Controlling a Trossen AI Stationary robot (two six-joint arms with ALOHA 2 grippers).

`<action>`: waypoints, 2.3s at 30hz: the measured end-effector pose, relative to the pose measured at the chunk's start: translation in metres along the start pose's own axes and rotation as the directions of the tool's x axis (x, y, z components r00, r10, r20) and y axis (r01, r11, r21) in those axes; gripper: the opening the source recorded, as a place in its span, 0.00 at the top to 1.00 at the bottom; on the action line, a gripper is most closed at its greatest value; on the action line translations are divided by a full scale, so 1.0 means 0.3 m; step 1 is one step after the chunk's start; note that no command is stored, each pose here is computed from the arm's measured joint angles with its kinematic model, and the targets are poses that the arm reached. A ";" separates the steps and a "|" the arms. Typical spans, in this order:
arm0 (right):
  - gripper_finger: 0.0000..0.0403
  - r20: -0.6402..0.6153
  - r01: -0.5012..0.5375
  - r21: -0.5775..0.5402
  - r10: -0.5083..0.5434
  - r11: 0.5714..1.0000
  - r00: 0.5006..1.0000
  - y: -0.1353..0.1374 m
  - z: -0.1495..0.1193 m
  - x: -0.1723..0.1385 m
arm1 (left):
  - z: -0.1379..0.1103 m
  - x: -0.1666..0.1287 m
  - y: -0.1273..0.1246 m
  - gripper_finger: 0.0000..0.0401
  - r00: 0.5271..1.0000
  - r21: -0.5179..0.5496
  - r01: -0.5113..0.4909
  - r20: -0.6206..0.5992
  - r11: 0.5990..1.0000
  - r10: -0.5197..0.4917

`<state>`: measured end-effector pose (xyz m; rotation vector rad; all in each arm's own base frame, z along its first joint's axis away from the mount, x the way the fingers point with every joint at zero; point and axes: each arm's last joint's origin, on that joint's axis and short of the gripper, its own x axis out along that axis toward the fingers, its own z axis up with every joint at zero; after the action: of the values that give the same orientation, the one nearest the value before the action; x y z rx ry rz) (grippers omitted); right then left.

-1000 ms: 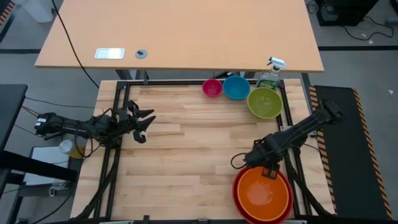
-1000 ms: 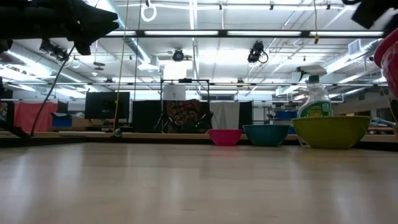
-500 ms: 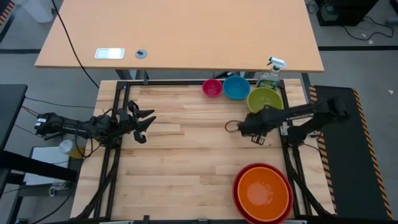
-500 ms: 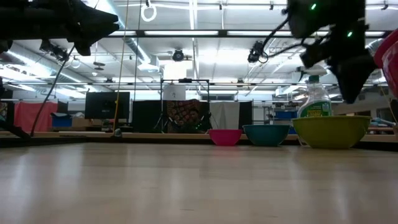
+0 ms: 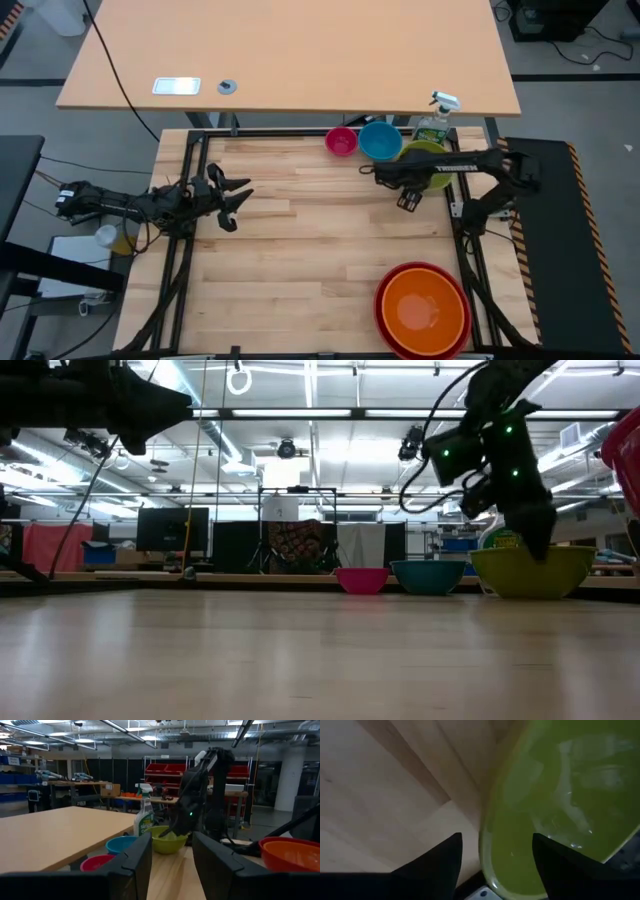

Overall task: Nest bowls inside each other
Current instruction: Stack the green bowl on top of the orange bowl

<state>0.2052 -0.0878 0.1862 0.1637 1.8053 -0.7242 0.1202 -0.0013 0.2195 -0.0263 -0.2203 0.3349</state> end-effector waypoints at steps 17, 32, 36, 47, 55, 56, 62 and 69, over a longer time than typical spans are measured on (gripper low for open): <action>0.88 -0.090 -0.025 0.046 0.029 0.999 0.996 -0.040 0.059 0.085 | -0.002 0.000 0.000 0.64 1.000 0.003 0.000 -0.006 1.000 0.000; 0.93 -0.094 -0.056 0.009 0.056 0.998 0.994 0.024 0.032 0.050 | 0.001 0.000 0.000 0.64 1.000 0.023 0.000 0.003 1.000 0.000; 0.96 -0.091 -0.049 0.000 0.049 0.999 0.995 0.033 0.030 0.047 | 0.001 0.000 0.000 0.64 1.000 0.022 0.000 0.003 1.000 0.000; 0.95 -0.098 -0.020 -0.038 0.016 0.999 0.995 0.063 0.004 -0.037 | 0.001 0.000 0.000 0.64 1.000 -0.005 0.000 0.002 1.000 0.000; 0.94 0.071 -0.143 -0.037 0.146 0.989 0.987 0.133 -0.125 -0.321 | -0.010 0.000 0.000 0.64 1.000 -0.052 0.000 -0.027 0.999 -0.001; 0.94 0.081 -0.165 -0.027 0.167 0.986 0.983 0.149 -0.149 -0.357 | -0.010 0.000 0.000 0.64 1.000 -0.052 0.000 -0.027 0.999 -0.001; 0.94 0.194 -0.304 -0.127 0.324 0.944 0.926 0.295 -0.309 -0.551 | -0.009 0.000 0.000 0.64 1.000 -0.042 0.000 -0.027 0.999 -0.001; 0.94 0.280 -0.329 -0.288 0.408 0.899 0.869 0.464 -0.513 -0.678 | -0.009 0.000 0.000 0.64 1.000 -0.065 -0.001 -0.025 0.998 0.000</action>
<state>0.2162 0.1564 0.3431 0.2124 1.4567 -0.2417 0.1207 -0.0014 0.2170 -0.0950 -0.2063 0.3275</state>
